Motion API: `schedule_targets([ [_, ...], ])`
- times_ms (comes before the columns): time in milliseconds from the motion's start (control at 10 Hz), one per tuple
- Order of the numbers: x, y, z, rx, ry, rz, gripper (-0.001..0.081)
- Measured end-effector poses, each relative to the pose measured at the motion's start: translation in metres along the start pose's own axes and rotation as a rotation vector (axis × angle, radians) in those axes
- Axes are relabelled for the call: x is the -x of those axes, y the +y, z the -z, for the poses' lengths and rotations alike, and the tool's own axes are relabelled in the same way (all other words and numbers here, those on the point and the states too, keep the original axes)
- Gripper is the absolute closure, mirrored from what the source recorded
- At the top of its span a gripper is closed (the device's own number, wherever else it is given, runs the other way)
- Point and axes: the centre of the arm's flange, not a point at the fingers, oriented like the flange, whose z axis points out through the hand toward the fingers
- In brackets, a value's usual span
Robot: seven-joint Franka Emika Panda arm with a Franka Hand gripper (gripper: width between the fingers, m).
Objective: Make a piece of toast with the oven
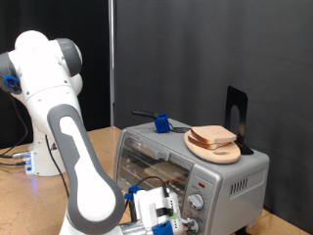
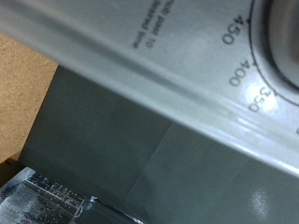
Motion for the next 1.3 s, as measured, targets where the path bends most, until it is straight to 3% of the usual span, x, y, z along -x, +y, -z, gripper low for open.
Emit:
schedule_targets([
  [500, 0.001, -0.003, 0.008, -0.001, -0.006, -0.009, 0.0715],
  [600, 0.003, -0.007, 0.017, -0.007, -0.01, -0.007, 0.0502],
  [700, 0.005, -0.012, 0.025, -0.006, -0.008, -0.009, 0.0502],
  [800, 0.006, -0.015, 0.033, -0.001, -0.003, -0.014, 0.0316],
  [900, 0.007, -0.019, 0.041, 0.007, 0.005, -0.026, 0.0316],
  [1100, 0.01, -0.027, 0.061, 0.039, 0.017, -0.091, 0.0041],
  [1300, 0.016, -0.041, 0.088, 0.098, 0.002, -0.201, 0.0011],
])
